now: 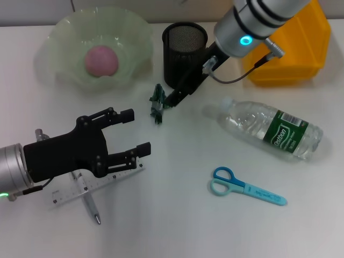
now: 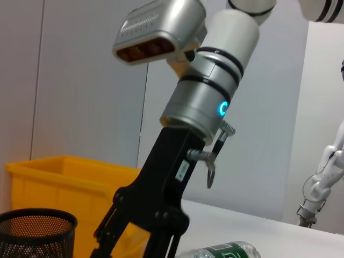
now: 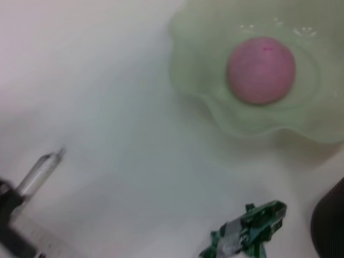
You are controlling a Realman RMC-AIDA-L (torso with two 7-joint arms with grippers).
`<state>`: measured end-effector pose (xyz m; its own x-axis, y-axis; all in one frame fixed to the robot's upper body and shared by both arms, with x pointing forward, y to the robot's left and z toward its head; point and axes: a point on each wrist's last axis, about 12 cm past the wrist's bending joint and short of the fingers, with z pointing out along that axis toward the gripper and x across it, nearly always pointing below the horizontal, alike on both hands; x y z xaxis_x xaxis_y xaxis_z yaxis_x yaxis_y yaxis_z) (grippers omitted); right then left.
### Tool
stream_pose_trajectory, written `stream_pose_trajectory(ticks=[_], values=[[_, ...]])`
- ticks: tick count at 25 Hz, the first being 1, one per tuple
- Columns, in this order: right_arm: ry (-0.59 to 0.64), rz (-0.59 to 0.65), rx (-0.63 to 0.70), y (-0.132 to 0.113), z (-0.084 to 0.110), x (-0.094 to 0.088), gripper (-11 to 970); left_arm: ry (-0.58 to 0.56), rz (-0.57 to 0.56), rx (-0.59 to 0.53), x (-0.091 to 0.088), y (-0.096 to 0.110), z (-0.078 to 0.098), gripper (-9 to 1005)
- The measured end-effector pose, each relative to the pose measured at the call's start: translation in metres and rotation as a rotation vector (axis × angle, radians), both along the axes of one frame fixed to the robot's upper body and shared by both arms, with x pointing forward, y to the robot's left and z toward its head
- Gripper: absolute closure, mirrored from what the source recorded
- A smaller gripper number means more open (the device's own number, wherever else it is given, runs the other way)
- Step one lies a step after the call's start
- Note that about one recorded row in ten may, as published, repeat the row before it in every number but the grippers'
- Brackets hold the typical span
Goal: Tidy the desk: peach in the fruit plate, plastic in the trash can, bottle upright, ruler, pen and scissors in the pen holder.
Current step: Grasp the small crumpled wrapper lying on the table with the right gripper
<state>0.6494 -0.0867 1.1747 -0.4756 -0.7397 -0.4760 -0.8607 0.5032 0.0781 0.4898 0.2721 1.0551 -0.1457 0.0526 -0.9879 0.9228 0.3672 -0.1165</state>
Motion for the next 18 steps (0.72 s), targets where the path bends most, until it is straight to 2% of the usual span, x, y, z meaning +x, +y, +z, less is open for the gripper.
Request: stream_pose_trajectory(ticks=[14, 18], values=[[-0.066, -0.06, 0.068, 0.012, -0.042, -0.002, 272, 0.005, -0.008, -0.008, -0.002, -0.002, -0.001, 177], [-0.087, -0.059, 0.089, 0.014, -0.048, -0.004, 275, 0.003, -0.01, -0.009, -0.002, -0.002, -0.001, 177]])
